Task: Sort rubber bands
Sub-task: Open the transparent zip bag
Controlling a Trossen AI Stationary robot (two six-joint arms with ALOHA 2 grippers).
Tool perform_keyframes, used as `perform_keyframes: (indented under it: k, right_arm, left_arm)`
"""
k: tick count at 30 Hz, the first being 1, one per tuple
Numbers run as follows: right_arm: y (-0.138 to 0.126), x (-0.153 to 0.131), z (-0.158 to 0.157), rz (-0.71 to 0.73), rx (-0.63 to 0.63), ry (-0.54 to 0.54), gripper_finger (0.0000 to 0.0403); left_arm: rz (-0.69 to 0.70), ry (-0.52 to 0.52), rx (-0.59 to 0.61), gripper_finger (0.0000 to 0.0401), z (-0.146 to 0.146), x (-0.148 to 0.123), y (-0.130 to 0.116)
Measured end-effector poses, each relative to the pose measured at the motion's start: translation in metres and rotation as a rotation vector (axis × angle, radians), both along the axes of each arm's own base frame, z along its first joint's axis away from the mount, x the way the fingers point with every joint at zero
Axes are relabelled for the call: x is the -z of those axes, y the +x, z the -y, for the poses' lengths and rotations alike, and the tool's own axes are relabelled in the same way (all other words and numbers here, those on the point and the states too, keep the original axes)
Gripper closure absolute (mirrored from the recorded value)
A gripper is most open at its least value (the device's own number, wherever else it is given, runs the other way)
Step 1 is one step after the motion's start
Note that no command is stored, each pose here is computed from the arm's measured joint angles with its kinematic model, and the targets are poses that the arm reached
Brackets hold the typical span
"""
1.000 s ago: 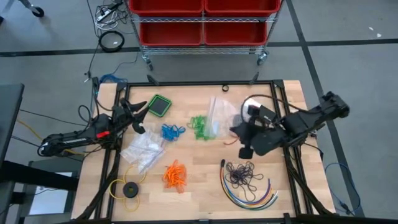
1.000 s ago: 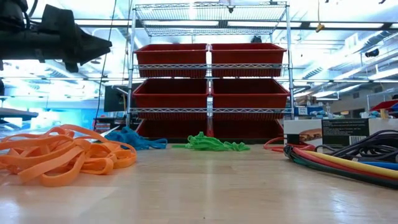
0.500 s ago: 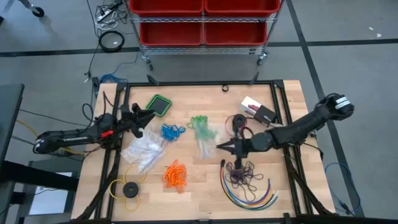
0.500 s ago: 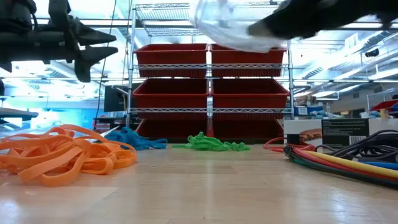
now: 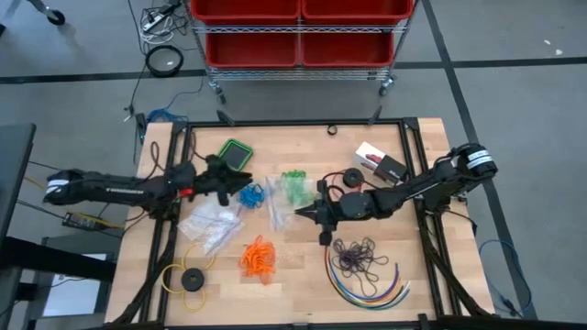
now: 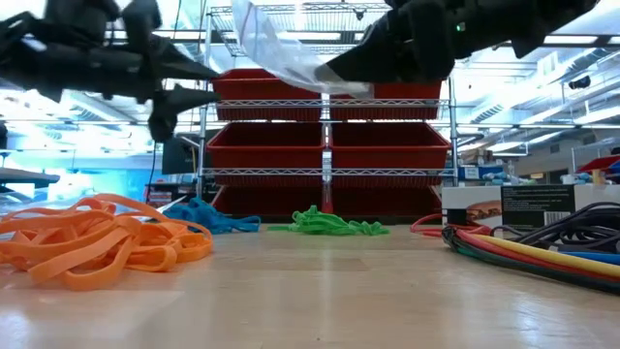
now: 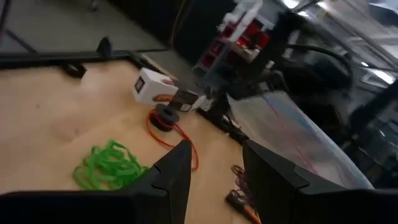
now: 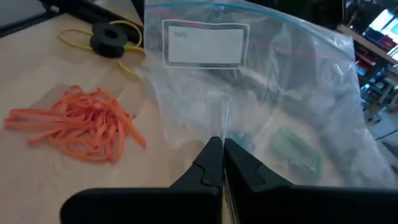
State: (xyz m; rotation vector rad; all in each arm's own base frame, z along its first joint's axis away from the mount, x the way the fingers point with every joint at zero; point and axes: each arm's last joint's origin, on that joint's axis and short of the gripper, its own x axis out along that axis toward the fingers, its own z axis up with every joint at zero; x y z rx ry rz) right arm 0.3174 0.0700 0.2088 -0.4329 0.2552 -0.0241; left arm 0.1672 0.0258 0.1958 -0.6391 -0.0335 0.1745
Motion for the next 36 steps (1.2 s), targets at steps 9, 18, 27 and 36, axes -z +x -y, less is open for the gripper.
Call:
perform_keyframes:
  k: [9, 18, 27, 36]
  right_arm:
    - [0.0, -0.001, 0.001, 0.004, 0.021, -0.01, 0.0403]
    - [-0.002, 0.003, 0.006, -0.036, 0.207, -0.076, 0.0403]
    - [-0.005, -0.001, 0.008, -0.024, 0.298, -0.066, 0.0403]
    - [-0.014, -0.015, 0.011, -0.011, 0.31, -0.037, 0.0403]
  left_arm:
    - [-0.002, -0.081, 0.15, 0.0249, -0.004, -0.02, 0.061]
    - [-0.073, -0.092, 0.205, 0.0249, -0.004, -0.015, 0.089]
    - [-0.102, -0.068, 0.223, 0.0249, -0.014, -0.019, 0.081]
    - [-0.112, -0.015, 0.253, 0.0249, -0.022, -0.033, 0.063]
